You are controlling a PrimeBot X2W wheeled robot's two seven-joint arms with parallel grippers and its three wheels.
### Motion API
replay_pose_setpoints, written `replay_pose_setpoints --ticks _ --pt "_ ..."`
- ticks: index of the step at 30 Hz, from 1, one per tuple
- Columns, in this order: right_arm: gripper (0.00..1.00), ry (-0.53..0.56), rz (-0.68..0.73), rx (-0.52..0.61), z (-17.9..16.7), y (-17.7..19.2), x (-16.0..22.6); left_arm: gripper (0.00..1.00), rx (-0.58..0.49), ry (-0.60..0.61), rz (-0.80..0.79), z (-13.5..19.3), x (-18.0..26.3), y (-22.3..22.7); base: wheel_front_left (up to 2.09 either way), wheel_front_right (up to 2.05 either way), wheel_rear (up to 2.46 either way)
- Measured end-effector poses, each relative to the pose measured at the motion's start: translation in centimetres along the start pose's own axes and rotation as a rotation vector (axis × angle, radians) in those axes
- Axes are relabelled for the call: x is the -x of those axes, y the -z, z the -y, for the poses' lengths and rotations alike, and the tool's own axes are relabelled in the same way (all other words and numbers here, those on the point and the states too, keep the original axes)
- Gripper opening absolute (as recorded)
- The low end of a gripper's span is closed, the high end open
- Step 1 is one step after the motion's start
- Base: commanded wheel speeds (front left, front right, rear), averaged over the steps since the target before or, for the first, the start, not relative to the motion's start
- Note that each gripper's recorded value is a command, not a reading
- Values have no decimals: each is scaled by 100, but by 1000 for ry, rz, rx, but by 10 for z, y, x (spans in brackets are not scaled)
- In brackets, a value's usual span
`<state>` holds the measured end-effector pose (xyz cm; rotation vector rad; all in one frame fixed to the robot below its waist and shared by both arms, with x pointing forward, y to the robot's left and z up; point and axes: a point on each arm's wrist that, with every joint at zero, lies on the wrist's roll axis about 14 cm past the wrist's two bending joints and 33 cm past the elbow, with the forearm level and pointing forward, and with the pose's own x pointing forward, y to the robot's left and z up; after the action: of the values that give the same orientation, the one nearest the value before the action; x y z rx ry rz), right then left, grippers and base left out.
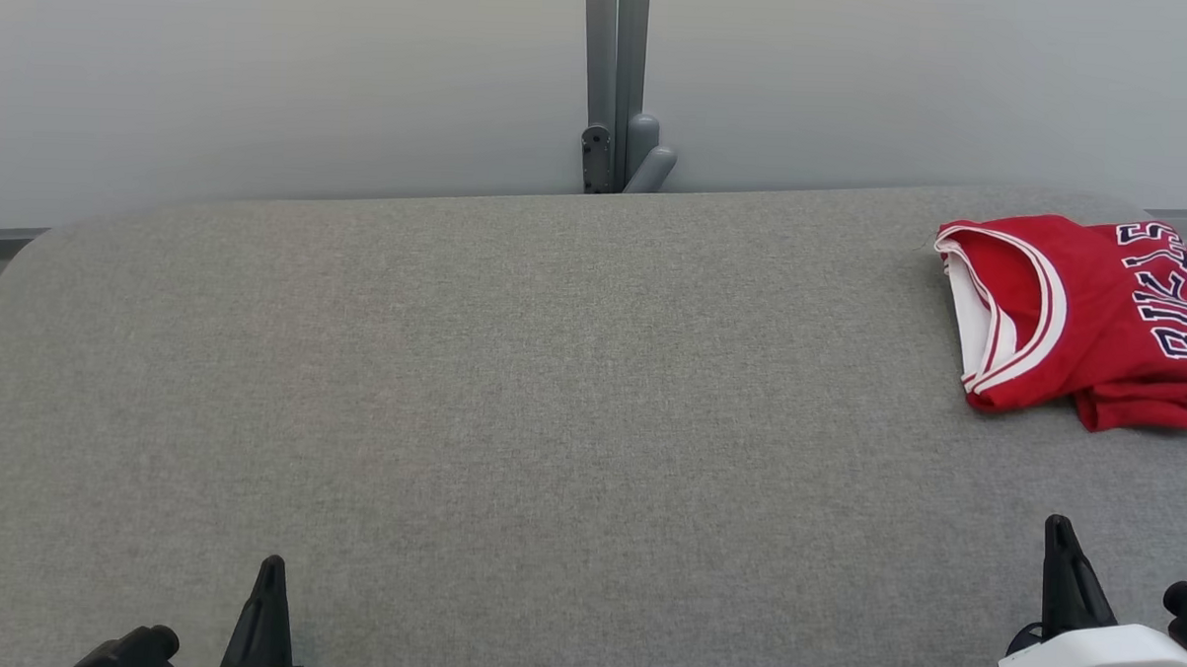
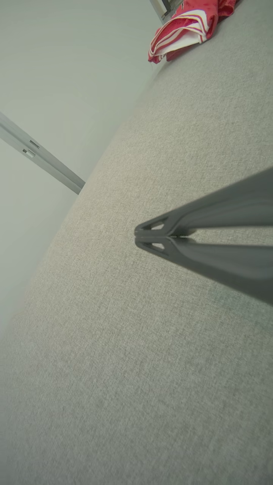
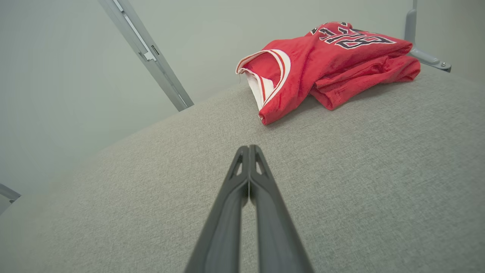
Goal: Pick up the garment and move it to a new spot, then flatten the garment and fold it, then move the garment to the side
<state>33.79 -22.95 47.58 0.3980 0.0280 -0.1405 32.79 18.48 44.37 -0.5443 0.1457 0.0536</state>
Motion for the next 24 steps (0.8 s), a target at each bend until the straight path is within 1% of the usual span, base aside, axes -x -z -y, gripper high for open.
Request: replay_pose_setpoints --ticks 16,24 --pt "0 6 -9 -260 -5 -3 -10 0 230 -18 17 -1 -11 -13 0 0 0" --pt "0 2 -17 -376 -9 -3 -14 0 324 -14 23 1 -16 -18 0 0 0"
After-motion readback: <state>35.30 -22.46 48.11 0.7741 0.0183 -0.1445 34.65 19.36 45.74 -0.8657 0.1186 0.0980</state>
